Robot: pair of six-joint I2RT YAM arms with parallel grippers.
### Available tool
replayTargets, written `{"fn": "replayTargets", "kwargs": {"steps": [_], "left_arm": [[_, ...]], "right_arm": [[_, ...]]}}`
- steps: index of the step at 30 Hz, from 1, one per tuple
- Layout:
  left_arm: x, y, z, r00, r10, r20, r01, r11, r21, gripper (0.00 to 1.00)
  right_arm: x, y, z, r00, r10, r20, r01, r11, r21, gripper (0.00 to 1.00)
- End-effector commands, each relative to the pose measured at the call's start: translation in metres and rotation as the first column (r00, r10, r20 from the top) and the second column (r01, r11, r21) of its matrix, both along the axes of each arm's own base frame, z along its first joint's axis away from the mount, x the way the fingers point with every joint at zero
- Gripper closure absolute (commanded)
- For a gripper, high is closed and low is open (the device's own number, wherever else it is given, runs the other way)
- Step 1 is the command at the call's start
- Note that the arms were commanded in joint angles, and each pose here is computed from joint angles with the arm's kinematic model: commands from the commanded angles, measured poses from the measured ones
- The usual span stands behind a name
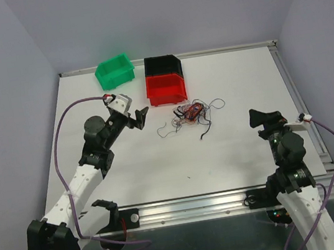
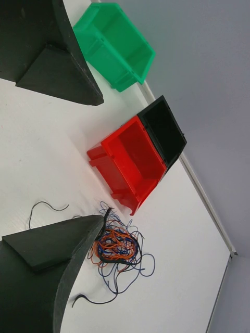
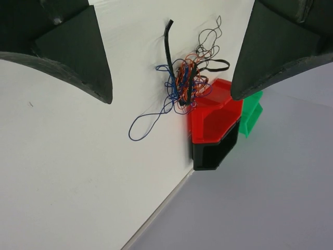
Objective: Untangle the cables
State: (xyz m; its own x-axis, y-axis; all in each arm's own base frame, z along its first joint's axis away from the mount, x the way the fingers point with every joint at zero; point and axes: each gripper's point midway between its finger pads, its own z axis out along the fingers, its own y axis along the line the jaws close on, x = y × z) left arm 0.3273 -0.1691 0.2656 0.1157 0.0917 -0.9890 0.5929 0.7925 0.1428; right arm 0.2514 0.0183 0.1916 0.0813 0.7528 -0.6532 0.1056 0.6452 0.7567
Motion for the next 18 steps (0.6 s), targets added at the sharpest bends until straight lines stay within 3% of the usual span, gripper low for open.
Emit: {"fn": "replayTargets", "kwargs": {"steps": [1, 4, 5, 7, 10, 18], "left_arm": [[-0.001, -0.004, 0.025, 0.996, -0.019, 0.084, 0.021, 1.000, -0.016, 0.01], [-0.002, -0.008, 0.022, 0.996, -0.049, 0.077, 0.050, 0.999, -0.009, 0.01], [-0.003, -0.011, 0.023, 0.995, -0.064, 0.075, 0.065, 0.998, -0.013, 0.01], [-0.004, -0.015, 0.018, 0.994, -0.089, 0.069, 0.089, 0.996, 0.000, 0.01], [-0.001, -0.015, 0.015, 0.994, -0.086, 0.064, 0.085, 0.996, 0.014, 0.01], [0.009, -0.016, 0.005, 0.997, -0.072, 0.026, 0.071, 0.997, 0.039, 0.01]], "right_arm": [[0.004, -0.006, -0.010, 0.999, -0.039, -0.035, 0.039, 0.999, -0.005, 0.00], [0.013, 0.001, -0.027, 0.992, -0.003, -0.130, -0.002, 0.999, -0.040, 0.00], [0.020, 0.012, -0.041, 0.979, 0.059, -0.196, -0.075, 0.994, -0.077, 0.00], [0.032, 0.023, -0.036, 0.969, 0.123, -0.212, -0.149, 0.983, -0.108, 0.03], [0.049, 0.042, -0.069, 0.910, 0.213, -0.355, -0.262, 0.960, -0.095, 0.08], [0.093, 0.095, -0.090, 0.865, 0.369, -0.339, -0.420, 0.903, -0.089, 0.15]]}}
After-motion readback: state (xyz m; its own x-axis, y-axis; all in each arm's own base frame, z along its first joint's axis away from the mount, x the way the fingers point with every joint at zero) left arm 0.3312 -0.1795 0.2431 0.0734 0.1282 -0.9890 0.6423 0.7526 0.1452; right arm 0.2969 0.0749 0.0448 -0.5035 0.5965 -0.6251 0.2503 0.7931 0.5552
